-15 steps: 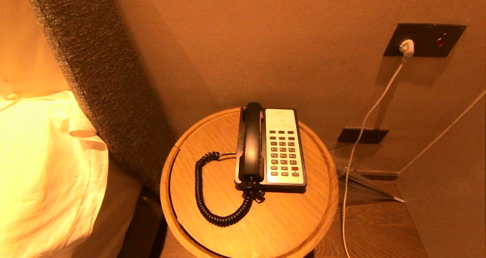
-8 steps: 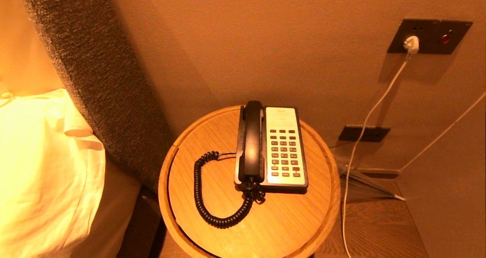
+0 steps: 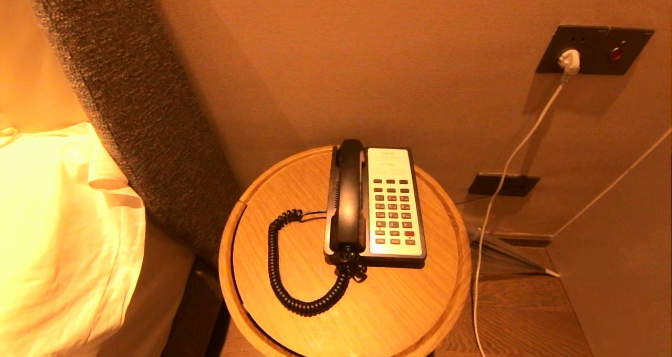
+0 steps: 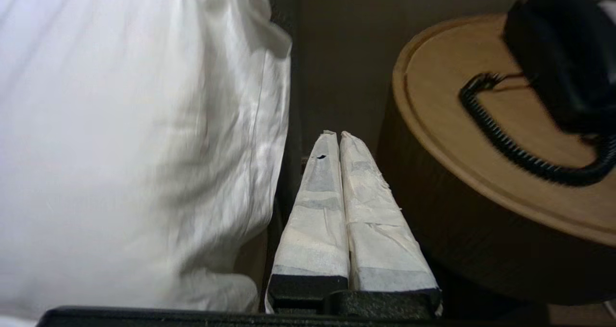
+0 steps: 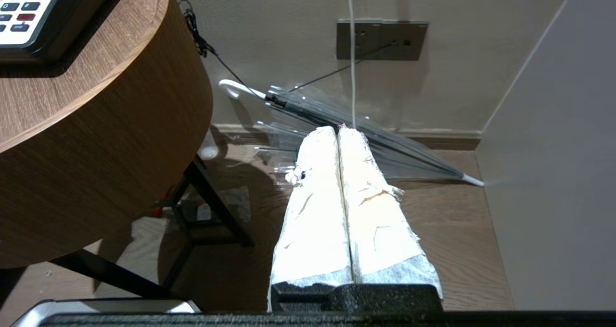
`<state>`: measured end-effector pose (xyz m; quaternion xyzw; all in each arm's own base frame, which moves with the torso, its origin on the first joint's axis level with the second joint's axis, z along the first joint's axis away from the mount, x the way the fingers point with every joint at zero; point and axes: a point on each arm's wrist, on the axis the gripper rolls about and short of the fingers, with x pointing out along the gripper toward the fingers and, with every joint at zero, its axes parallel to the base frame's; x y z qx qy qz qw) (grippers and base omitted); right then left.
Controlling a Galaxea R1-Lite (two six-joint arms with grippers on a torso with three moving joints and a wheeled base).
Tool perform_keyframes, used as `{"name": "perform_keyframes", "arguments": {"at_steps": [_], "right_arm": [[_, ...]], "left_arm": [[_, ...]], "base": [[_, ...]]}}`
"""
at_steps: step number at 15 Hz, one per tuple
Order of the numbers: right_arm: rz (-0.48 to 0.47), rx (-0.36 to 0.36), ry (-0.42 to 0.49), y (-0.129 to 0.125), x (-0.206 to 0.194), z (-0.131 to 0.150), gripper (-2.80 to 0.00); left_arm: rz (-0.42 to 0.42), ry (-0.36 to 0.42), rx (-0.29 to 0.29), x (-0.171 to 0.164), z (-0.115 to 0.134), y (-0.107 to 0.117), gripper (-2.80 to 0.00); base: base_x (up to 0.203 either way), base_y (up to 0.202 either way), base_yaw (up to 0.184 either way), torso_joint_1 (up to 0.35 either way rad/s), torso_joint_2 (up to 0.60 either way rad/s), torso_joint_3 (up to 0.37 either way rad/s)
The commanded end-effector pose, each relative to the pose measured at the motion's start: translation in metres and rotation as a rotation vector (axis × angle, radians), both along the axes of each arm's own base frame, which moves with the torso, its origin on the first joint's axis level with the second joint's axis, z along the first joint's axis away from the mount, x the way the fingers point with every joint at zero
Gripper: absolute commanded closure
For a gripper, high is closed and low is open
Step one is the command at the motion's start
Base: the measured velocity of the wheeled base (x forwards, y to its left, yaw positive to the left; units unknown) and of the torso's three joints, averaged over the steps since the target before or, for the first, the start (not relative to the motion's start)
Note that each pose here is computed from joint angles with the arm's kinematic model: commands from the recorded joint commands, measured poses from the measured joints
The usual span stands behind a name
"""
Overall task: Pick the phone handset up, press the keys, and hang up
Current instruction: Pick up the desk phone handset
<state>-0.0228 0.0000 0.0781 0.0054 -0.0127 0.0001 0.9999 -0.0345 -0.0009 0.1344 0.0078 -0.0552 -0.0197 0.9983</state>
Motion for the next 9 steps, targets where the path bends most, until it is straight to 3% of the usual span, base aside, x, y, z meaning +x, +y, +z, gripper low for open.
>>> {"name": "perform_keyframes", "arguments": {"at_steps": [1,3,5,7,9], "right_arm": [[0.000,0.000,0.010,0.000,0.001,-0.003,0.00],[0.000,0.000,0.010,0.000,0.001,-0.003,0.00],[0.000,0.000,0.008,0.000,0.001,-0.003,0.00],[0.000,0.000,0.009,0.000,0.001,-0.003,0.00],[0.000,0.000,0.008,0.000,0.001,-0.003,0.00]], "left_arm": [[-0.030,0.054,-0.001,0.012,0.042,-0.001,0.00],[-0.111,0.148,-0.006,0.044,0.094,-0.003,0.00],[-0.194,0.257,-0.018,0.092,0.130,-0.004,0.00],[-0.294,0.353,-0.033,0.148,0.154,-0.012,0.00],[-0.444,0.421,-0.035,0.193,0.168,-0.044,0.00]], "base": [[0.000,0.000,0.000,0.000,0.00,0.000],[0.000,0.000,0.000,0.000,0.00,0.000],[0.000,0.000,0.000,0.000,0.00,0.000],[0.000,0.000,0.000,0.000,0.00,0.000],[0.000,0.000,0.000,0.000,0.00,0.000]]}}
